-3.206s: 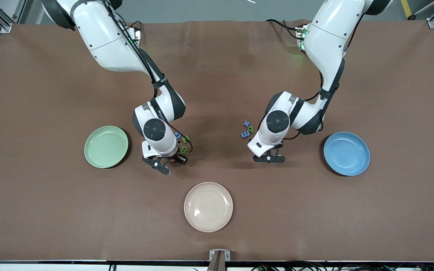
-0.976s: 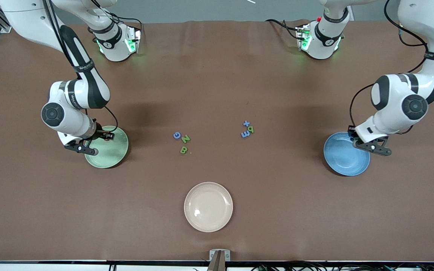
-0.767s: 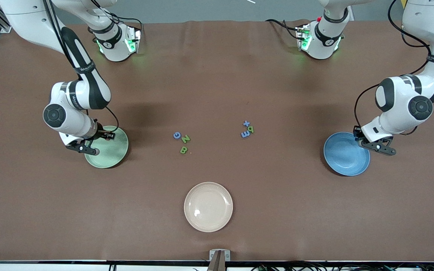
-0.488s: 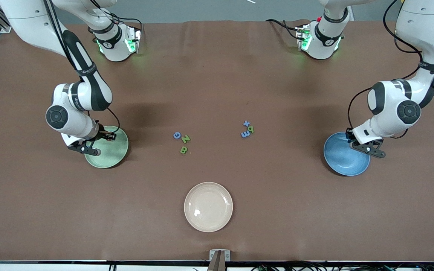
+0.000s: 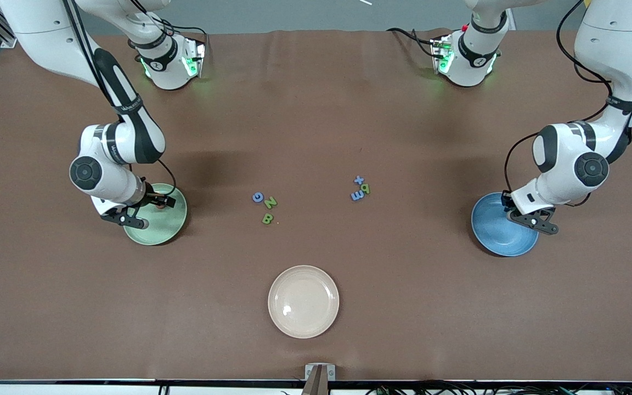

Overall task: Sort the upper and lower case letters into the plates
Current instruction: 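Open both grippers over the plates, dropping the u and the Q, then reach the right gripper to the blue G while the left gripper returns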

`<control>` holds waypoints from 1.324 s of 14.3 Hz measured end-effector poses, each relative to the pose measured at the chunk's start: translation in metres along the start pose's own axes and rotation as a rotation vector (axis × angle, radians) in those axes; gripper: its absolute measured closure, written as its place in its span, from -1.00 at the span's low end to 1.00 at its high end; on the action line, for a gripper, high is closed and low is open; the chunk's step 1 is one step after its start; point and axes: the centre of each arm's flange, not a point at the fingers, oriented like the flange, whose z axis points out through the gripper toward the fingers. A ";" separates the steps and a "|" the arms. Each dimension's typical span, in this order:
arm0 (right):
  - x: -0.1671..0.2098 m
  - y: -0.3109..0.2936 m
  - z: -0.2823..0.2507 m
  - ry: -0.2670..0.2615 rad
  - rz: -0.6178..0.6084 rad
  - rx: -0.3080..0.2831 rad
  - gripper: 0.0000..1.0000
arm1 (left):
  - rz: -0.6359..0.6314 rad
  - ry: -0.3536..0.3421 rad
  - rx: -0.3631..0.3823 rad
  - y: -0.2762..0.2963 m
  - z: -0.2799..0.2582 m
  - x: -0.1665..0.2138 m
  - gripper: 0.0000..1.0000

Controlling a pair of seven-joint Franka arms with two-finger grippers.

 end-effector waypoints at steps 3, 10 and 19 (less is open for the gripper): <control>0.013 -0.040 -0.051 -0.023 0.022 0.000 -1.00 | 0.001 0.002 0.001 0.000 -0.001 0.001 0.03; -0.037 -0.198 -0.058 0.072 0.148 0.099 -1.00 | -0.097 -0.012 -0.035 0.072 -0.047 0.043 -1.00; -0.059 -0.244 0.013 0.114 0.231 0.120 -1.00 | -0.375 -0.022 -0.074 0.229 -0.092 0.102 -1.00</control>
